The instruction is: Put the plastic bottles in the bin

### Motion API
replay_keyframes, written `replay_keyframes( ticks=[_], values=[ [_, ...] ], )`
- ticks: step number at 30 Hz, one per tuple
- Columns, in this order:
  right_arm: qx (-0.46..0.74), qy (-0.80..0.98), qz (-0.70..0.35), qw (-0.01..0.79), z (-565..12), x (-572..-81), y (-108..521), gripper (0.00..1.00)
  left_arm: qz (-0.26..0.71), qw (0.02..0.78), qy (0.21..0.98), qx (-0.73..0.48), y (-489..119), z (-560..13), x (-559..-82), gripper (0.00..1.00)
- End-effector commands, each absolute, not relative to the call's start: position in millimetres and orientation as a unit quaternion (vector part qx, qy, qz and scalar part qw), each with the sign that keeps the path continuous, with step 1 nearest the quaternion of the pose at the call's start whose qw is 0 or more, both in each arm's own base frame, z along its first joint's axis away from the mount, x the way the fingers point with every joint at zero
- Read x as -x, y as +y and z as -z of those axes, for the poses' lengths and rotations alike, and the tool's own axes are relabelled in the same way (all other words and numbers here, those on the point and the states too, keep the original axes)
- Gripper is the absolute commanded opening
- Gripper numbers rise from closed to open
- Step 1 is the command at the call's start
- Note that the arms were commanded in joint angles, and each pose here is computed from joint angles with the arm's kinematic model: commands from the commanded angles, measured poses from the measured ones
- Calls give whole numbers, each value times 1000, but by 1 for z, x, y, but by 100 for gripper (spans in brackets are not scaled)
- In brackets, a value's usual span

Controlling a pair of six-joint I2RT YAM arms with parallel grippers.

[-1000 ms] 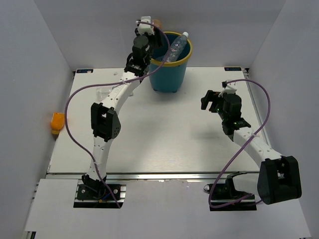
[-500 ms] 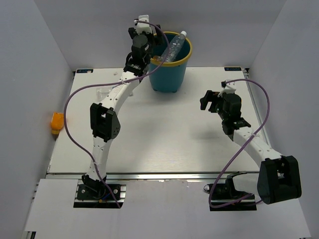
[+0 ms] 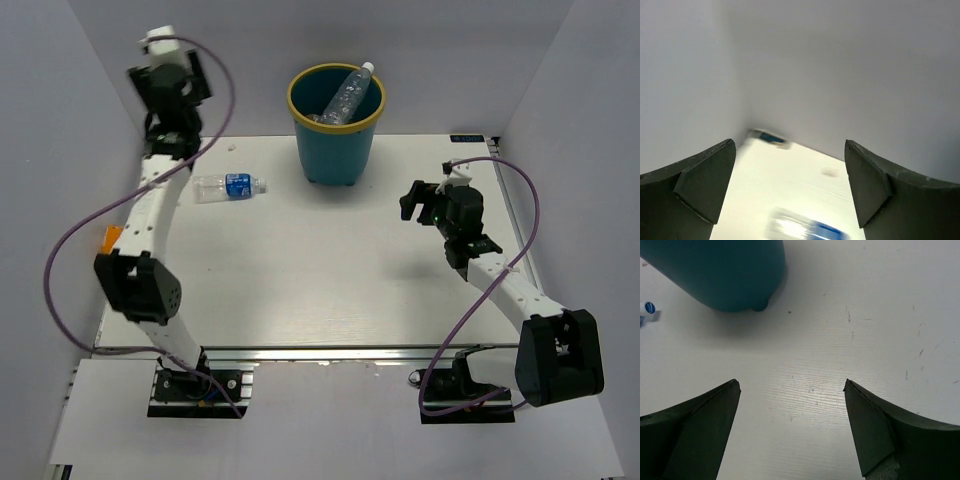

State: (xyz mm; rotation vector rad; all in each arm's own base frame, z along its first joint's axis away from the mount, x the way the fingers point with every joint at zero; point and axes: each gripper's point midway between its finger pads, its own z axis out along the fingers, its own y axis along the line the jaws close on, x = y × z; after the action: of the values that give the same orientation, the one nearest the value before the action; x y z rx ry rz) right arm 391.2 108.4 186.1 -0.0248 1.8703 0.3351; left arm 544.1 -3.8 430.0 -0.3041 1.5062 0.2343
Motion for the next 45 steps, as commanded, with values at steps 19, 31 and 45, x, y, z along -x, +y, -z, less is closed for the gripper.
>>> replay_keyframes(
  ticks=[19,31,45],
  values=[
    [14,789,-155,595,-200,-417,114,89,-414,383,810,159,245,-167,-395,98],
    [-4,792,-144,593,-197,-420,102,89,-350,408,826,169,257,-117,-372,98],
    [-21,802,-138,580,-189,-425,97,89,-413,372,805,206,287,-93,-376,91]
  ],
)
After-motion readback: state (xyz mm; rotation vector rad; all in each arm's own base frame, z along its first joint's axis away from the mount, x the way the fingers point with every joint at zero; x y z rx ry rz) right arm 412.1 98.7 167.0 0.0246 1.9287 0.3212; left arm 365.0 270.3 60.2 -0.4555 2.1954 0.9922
